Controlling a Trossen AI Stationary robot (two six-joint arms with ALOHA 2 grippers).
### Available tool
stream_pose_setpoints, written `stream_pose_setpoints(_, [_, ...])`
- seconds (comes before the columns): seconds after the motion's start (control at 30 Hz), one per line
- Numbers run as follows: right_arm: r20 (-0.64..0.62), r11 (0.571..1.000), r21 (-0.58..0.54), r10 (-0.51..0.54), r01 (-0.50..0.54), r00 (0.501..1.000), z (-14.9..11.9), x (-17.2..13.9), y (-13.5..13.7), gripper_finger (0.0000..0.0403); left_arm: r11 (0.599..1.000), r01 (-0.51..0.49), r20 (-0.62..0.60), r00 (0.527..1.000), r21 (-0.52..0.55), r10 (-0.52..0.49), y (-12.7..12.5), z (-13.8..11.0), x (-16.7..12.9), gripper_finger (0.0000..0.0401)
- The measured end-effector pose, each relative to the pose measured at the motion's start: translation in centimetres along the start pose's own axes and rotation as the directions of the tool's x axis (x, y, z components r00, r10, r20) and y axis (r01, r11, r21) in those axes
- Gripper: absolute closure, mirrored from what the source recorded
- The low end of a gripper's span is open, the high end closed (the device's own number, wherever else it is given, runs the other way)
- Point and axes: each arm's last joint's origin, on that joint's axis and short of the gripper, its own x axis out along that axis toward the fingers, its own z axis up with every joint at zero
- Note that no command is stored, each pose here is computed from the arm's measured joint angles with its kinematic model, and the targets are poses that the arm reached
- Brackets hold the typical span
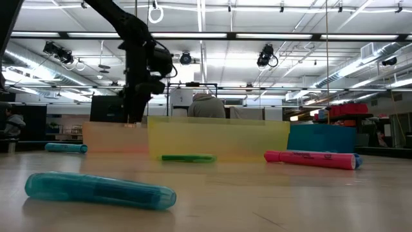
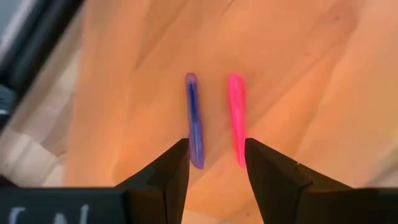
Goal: Pick & Place Markers
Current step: Put the blue pen into the orange bin
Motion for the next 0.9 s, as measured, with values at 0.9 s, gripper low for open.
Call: stream_pose_setpoints(0.9, [-0.038, 1.0, -0.013, -0.014, 0.013, 0.999, -0.4, 0.0, -0.1, 0.0167, 0.971, 0.167, 0.295, 0.932, 0.173, -0.213, -9.3, -8.4, -13.0, 0.0257])
